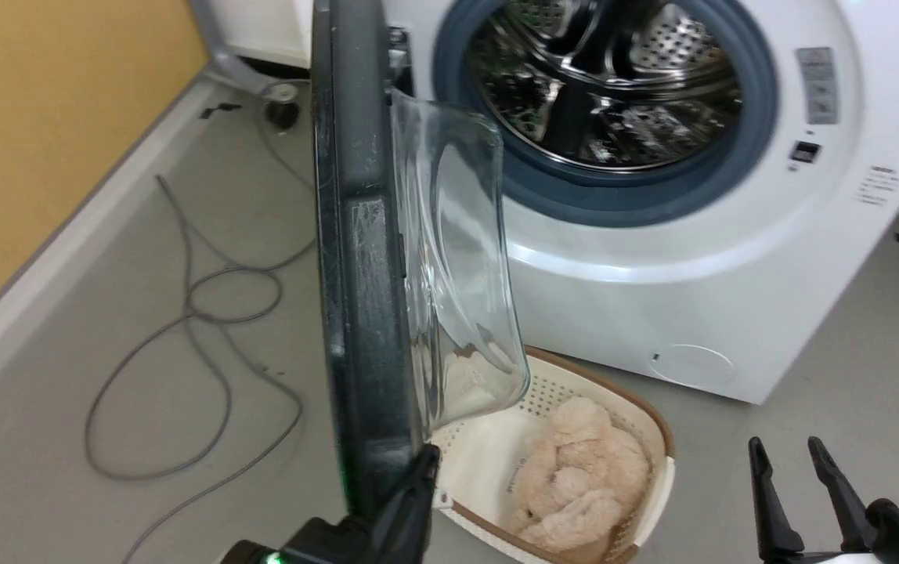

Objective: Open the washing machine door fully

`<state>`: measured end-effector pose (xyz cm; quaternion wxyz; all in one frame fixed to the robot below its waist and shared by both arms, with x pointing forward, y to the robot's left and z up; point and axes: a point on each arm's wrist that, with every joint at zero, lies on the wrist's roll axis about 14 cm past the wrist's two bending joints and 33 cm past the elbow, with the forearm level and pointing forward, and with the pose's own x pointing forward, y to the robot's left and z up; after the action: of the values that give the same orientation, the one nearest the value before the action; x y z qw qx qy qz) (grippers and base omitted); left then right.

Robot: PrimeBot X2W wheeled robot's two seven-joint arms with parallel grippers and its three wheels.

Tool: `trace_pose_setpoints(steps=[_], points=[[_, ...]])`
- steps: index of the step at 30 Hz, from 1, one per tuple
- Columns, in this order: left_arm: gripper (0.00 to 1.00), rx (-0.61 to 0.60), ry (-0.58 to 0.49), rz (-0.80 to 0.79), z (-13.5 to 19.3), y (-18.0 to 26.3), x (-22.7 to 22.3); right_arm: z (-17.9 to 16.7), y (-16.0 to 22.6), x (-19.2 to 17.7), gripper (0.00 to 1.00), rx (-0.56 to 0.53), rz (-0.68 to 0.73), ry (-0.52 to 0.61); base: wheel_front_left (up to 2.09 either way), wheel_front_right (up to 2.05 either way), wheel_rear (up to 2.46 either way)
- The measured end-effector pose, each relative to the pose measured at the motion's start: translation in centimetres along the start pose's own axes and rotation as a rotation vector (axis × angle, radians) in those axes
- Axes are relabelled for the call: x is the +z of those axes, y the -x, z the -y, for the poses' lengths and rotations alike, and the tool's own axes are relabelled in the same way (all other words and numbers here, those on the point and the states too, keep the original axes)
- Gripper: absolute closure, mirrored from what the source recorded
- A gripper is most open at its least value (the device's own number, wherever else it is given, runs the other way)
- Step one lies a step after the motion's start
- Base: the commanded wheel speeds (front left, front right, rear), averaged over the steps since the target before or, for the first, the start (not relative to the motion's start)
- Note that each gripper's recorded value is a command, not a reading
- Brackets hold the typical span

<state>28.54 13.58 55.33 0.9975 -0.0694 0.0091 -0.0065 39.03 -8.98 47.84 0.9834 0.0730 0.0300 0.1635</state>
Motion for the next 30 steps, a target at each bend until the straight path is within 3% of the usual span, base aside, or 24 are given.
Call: trace_pose_setpoints(steps=[8, 17, 30], points=[[1.0, 0.215, -0.034, 0.067, -5.6, 1.5, 1.2, -2.0, -1.6, 0.1, 0.0, 0.067, 0.0, 0.005, 0.0, 0.0, 0.0], [1.0, 0.463, -0.104, 0.13, -15.0, 2.4, 1.7, -1.9, -1.2, 0.9, 0.0, 0.064, 0.013, 0.021, 0.0, 0.0, 0.0], [1.0, 0.644, -0.123, 0.188, -26.1, 1.3, 2.6, 0.3, 0.4, 1.5, 0.0, -0.008, 0.016, 0.026, 0.0, 0.0, 0.0]])
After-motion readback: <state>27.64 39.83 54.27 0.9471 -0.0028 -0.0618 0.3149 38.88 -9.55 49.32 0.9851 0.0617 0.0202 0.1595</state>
